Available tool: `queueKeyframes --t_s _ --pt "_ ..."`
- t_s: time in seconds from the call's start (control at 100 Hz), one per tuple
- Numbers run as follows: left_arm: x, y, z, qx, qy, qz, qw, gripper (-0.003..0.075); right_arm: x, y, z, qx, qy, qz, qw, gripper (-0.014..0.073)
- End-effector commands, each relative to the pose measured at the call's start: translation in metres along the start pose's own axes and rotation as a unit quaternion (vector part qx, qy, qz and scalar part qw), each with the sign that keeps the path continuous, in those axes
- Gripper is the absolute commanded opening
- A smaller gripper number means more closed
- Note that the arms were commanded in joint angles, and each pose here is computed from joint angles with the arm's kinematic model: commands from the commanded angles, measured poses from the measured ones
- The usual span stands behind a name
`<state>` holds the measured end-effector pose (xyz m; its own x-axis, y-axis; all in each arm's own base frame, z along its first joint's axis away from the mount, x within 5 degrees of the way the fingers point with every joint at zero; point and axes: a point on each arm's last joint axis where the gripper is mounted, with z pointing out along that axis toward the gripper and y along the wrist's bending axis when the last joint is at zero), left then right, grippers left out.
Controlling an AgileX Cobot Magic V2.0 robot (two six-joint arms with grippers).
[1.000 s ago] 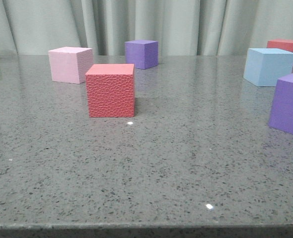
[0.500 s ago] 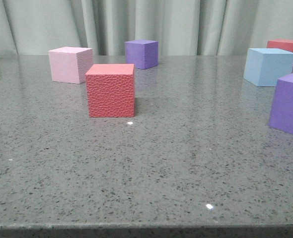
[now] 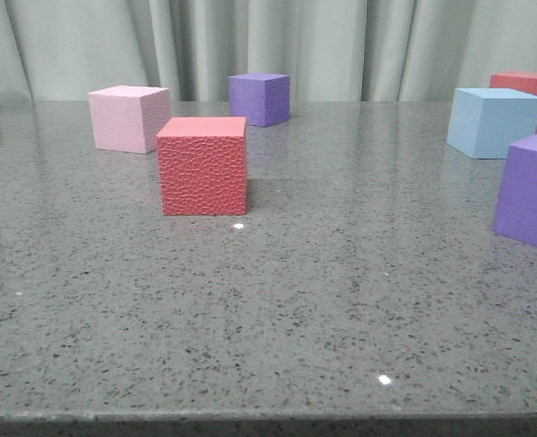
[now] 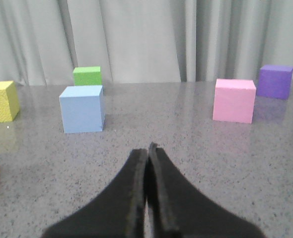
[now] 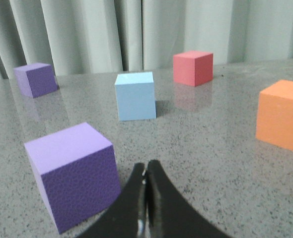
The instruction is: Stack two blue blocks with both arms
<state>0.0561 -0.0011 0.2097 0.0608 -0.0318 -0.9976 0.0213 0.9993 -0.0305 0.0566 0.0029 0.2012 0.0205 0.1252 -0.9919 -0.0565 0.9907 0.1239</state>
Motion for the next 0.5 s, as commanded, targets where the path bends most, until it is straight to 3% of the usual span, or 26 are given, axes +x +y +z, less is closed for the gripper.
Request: queueKeyframes --t_s 0.0,0.06,0.49 --pt "-0.023 -0.001 -0.005 0.004 -0.103 -0.012 0.995 -0.0019 -0.022 0.003 -0.004 -0.009 -0.07 -0.003 0.998 -0.0113" --pt "-0.038 -0.001 -0.008 0.005 -0.118 -0.012 0.993 -0.0019 -0.028 0.003 -0.004 -0.006 -0.06 -0.003 0.998 -0.0111" --pt "-0.12 -0.003 0.018 -0.005 -0.021 0.011 1.0 -0.0019 -0.094 0.01 0.014 0.012 0.02 -0.002 1.0 -0.0111"
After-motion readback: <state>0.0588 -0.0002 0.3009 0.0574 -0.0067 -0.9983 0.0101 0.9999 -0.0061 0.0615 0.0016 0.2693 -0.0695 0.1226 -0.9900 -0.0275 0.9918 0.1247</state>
